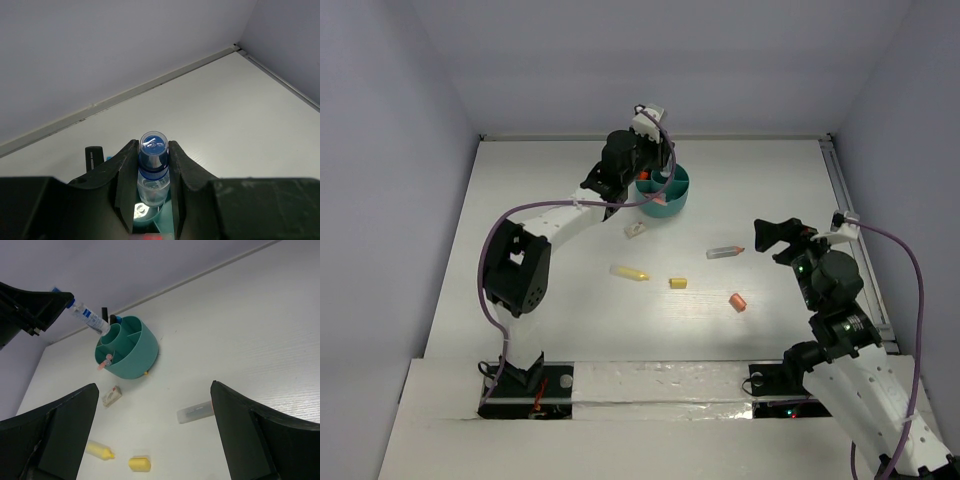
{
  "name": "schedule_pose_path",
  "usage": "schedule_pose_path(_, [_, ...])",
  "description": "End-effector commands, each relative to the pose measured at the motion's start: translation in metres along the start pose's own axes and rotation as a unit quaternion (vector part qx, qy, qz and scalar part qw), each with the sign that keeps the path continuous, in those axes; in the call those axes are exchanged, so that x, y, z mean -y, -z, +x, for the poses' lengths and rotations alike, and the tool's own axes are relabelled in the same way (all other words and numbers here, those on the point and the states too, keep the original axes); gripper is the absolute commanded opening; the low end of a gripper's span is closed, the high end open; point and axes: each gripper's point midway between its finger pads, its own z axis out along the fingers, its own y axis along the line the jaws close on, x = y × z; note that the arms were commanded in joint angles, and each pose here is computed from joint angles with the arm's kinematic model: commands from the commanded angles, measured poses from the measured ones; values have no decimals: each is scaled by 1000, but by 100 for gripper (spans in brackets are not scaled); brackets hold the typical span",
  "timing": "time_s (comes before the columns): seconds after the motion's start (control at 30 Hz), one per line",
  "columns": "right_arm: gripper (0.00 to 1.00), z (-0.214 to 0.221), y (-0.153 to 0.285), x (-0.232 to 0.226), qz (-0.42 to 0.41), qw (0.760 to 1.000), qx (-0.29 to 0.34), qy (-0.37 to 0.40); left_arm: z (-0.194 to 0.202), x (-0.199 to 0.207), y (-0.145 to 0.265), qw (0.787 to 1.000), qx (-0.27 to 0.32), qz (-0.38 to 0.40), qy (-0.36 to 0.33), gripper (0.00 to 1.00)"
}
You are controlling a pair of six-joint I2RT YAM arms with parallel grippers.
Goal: Sort the stationery into containers
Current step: Place the stationery in the storage box.
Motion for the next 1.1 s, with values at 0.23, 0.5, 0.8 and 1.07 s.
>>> schedule_pose_path(0.23, [100,-10,-3,-9,-19,1000,17,-5,-17,-1,-2,999,36,3,-10,0])
schedule_pose_path(0.5, [100,-8,-4,-10,-20,1000,14,-4,4,-7,-5,1000,19,-7,-14,0])
schedule_pose_path(0.8, [100,-8,-4,-10,-21,1000,13,-4,19,-7,-3,1000,10,-6,-11,5])
schedule_pose_path(1.07, [100,-4,-7,-11,-22,1000,5,-1,16,-5,3,1000,14,-1,-14,53])
